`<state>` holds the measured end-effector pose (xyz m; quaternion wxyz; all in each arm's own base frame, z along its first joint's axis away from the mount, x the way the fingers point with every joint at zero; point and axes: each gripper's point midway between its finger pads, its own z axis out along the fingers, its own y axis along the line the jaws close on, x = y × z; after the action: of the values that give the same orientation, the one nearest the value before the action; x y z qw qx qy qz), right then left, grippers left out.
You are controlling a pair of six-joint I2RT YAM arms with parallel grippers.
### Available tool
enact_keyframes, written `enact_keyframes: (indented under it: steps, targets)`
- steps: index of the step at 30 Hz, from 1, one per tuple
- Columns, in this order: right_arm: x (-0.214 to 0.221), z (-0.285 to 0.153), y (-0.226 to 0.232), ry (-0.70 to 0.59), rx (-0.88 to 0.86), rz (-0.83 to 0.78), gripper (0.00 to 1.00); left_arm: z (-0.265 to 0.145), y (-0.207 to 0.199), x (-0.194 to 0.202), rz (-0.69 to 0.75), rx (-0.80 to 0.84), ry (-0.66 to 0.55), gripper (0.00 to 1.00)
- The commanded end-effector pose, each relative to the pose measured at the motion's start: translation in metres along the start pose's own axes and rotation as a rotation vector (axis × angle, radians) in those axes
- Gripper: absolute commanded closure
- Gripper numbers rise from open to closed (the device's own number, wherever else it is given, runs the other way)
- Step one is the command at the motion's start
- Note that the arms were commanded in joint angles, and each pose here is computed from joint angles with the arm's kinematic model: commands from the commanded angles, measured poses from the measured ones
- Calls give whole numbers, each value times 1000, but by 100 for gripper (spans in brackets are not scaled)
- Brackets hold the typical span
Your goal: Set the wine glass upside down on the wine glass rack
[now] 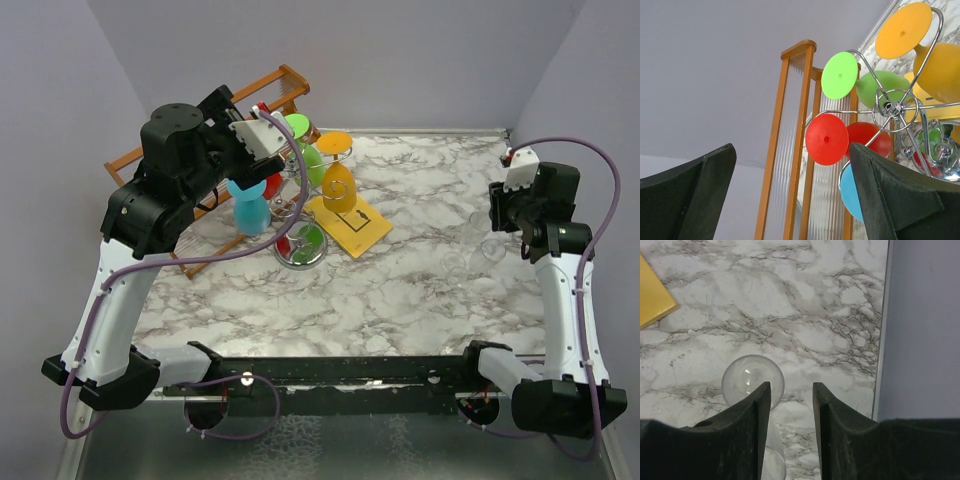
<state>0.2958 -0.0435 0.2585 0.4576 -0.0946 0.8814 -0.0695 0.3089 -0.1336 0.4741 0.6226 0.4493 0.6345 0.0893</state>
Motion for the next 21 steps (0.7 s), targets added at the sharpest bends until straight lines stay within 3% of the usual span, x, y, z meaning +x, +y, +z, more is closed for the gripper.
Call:
enact_keyframes:
  steps: [1,12,21]
  targets:
    - [15,13,7,61,-45,7,62,-4,11,-11,-20,-43,-30,1]
    - [40,37,15,154,-91,4,67,-1,10,-10,-19,-39,-25,1]
    - [25,50,29,131,-209,-7,96,1,11,-9,-18,-46,-18,1]
